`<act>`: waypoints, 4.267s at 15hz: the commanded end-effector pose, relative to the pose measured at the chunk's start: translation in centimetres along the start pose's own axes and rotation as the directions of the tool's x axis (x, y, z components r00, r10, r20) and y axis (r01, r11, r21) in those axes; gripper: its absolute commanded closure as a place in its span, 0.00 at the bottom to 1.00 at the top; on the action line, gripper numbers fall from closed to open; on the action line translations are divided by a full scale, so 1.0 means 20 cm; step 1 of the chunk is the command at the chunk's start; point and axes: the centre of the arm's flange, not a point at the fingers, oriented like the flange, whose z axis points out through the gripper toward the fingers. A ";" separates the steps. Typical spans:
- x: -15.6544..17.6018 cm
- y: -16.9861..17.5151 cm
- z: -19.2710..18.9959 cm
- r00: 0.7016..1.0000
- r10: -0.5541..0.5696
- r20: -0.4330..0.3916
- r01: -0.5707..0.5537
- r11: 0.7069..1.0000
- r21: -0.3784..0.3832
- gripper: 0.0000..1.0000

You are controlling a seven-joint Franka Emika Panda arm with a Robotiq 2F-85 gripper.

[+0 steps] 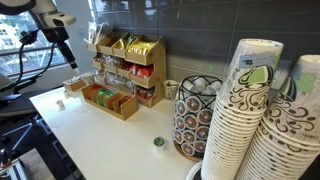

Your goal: Remove a sachet from the far right rack of the stand alone snacks rack

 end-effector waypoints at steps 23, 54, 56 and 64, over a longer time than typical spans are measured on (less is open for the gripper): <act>0.09 0.52 0.60 0.908 0.401 0.121 -0.390 0.914 -0.110 0.00; 0.19 0.82 1.02 0.306 0.943 -0.131 -0.949 0.312 0.033 0.16; 0.20 0.82 1.03 0.280 0.951 -0.129 -0.956 0.289 0.049 0.18; 0.22 0.84 1.01 0.203 0.971 -0.130 -0.973 0.215 0.085 0.16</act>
